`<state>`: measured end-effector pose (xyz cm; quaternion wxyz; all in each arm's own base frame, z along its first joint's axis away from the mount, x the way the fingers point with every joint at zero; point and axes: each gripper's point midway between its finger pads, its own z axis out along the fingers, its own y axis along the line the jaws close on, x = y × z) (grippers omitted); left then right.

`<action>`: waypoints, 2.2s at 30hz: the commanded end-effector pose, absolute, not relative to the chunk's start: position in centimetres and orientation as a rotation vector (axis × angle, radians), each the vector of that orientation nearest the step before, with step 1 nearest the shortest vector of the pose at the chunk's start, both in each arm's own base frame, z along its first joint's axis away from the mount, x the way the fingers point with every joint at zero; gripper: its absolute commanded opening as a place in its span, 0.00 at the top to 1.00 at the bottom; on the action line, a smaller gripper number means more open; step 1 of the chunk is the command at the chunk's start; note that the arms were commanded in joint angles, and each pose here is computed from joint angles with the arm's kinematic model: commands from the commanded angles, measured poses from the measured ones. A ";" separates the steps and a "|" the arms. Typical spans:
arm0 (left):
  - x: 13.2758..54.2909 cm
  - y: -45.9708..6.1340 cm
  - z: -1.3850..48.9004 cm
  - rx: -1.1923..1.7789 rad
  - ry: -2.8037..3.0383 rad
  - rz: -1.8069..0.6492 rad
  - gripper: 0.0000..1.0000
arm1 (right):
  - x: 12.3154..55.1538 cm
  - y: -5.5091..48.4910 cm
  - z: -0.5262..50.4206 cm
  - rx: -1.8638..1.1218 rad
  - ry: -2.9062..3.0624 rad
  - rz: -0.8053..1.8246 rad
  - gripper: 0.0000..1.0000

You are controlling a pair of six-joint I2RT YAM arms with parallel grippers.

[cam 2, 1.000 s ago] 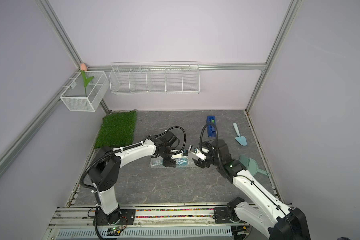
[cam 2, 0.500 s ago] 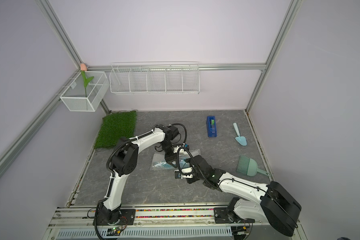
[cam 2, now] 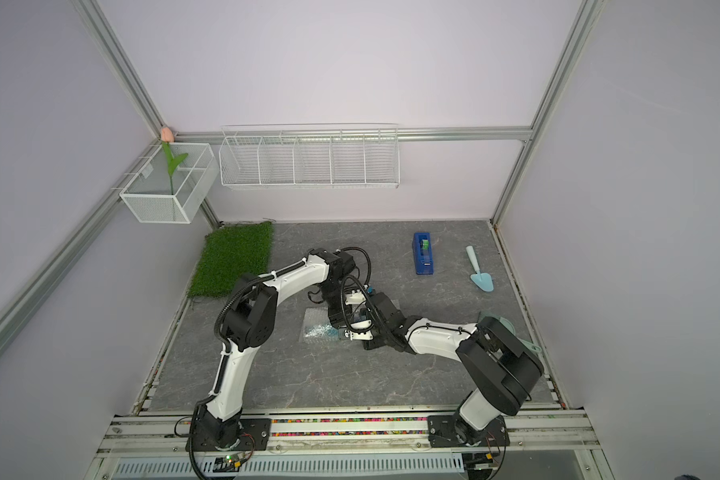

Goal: Wrap wine bottles in bubble wrap
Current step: Wrap the wine bottle in bubble wrap.

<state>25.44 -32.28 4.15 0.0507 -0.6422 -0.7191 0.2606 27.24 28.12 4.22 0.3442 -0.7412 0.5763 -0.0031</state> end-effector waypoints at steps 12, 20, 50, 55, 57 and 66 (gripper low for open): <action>27.7 -29.6 6.7 -2.024 -2.379 0.611 0.00 | 24.9 25.9 0.1 -2.154 1.734 0.233 0.62; 32.4 -25.3 11.8 -2.007 -2.771 0.499 0.00 | 23.9 25.0 -0.5 -2.213 1.842 0.329 0.70; 24.8 -25.0 16.4 -3.302 -2.527 -0.736 0.01 | 25.3 26.5 3.8 -1.919 2.453 0.984 0.63; 24.1 -30.0 12.0 -3.476 -2.170 -0.625 0.01 | 25.6 26.5 3.6 -1.894 2.497 1.002 0.61; 24.7 -31.1 10.7 -3.493 -2.118 -0.629 0.01 | 25.5 26.3 3.5 -1.906 2.504 1.005 0.60; 28.4 -32.7 6.1 -3.341 -2.187 -0.776 0.17 | 25.9 26.5 3.9 -1.888 2.455 1.007 0.49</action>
